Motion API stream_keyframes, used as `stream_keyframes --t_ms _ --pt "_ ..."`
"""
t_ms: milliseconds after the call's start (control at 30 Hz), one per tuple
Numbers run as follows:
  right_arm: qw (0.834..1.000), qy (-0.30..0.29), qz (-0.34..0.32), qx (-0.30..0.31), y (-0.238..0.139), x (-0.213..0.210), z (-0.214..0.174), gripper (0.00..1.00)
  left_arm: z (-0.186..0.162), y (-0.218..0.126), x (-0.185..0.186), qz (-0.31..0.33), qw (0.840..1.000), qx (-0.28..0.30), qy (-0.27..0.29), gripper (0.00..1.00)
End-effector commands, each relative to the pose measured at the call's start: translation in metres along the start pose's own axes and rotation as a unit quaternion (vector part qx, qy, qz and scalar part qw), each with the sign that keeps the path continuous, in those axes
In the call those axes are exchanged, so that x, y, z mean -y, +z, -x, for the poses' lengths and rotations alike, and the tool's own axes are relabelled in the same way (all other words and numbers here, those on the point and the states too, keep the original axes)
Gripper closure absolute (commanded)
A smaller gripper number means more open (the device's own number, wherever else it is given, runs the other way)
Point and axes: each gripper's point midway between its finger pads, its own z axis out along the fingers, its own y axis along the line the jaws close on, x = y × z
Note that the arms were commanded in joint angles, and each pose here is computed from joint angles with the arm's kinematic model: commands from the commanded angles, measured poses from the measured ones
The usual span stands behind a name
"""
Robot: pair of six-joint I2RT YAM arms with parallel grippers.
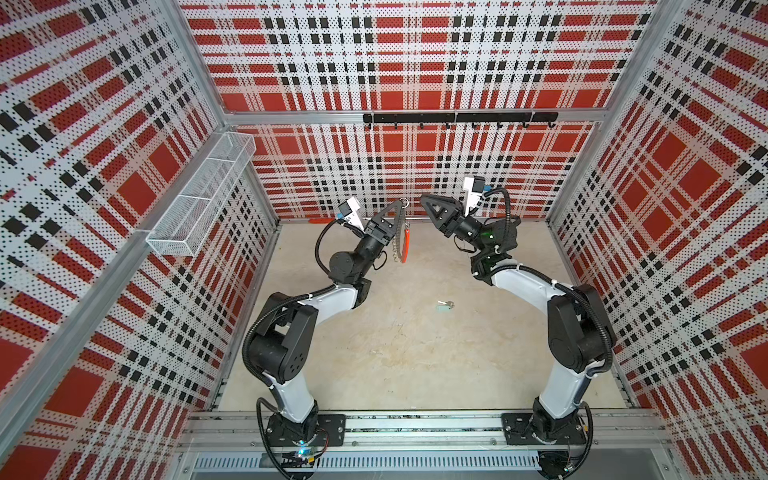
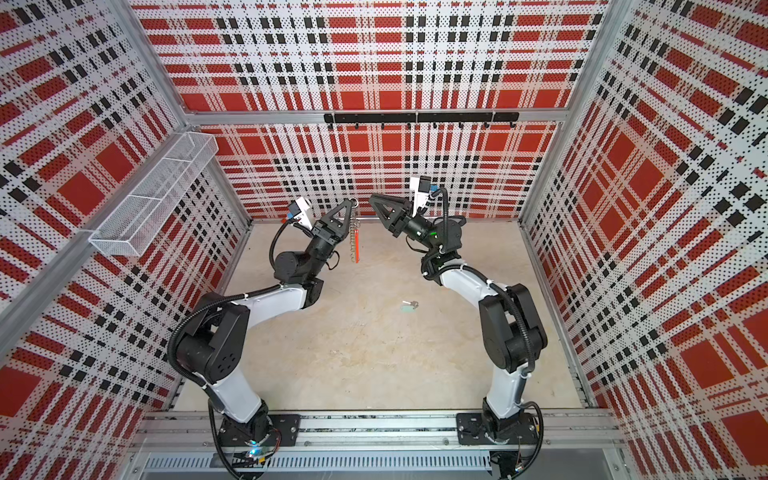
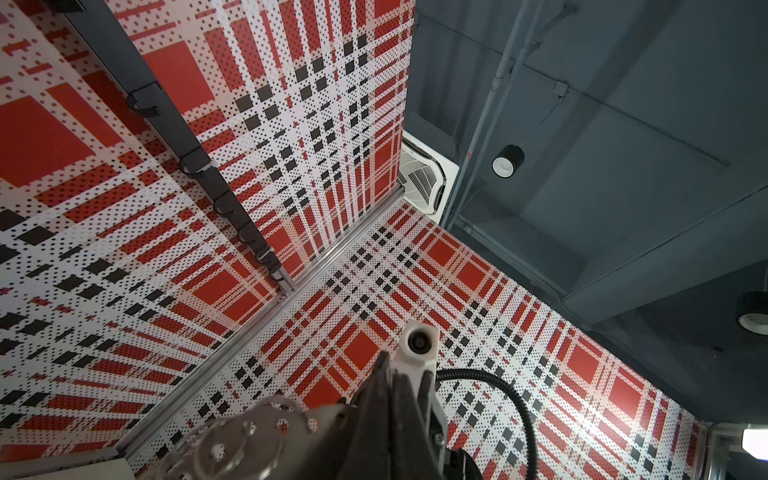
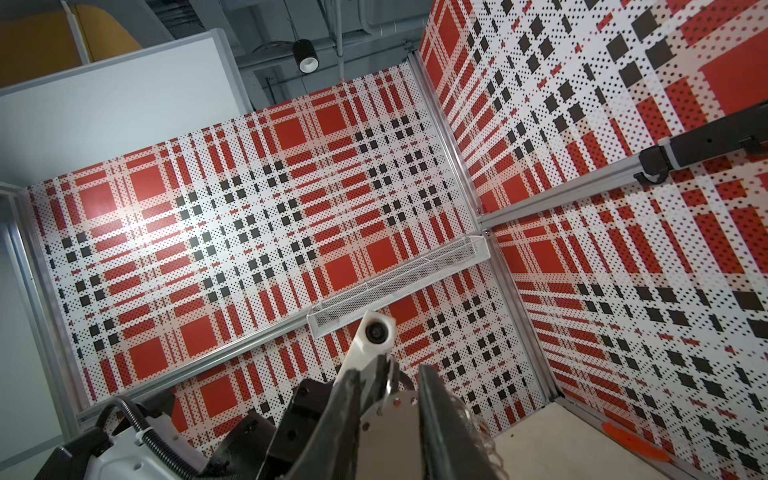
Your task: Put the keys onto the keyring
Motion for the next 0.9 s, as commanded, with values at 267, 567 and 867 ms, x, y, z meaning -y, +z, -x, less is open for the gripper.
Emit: stream_keyframes --t_ms 267,567,867 --pt "1.000 0.013 0.017 -0.017 0.015 -0.003 -0.016 0.65 0.006 0.002 0.024 -0.047 0.999 0.017 0.003 1.00" --pt "0.999 0.022 0.024 -0.015 0.019 -0.003 -0.018 0.65 0.003 0.004 0.026 -0.052 0.999 0.015 -0.002 1.00" --pt "0.999 0.038 0.033 -0.012 0.023 -0.002 -0.022 0.69 0.003 0.005 0.028 -0.056 0.998 0.016 -0.003 1.00"
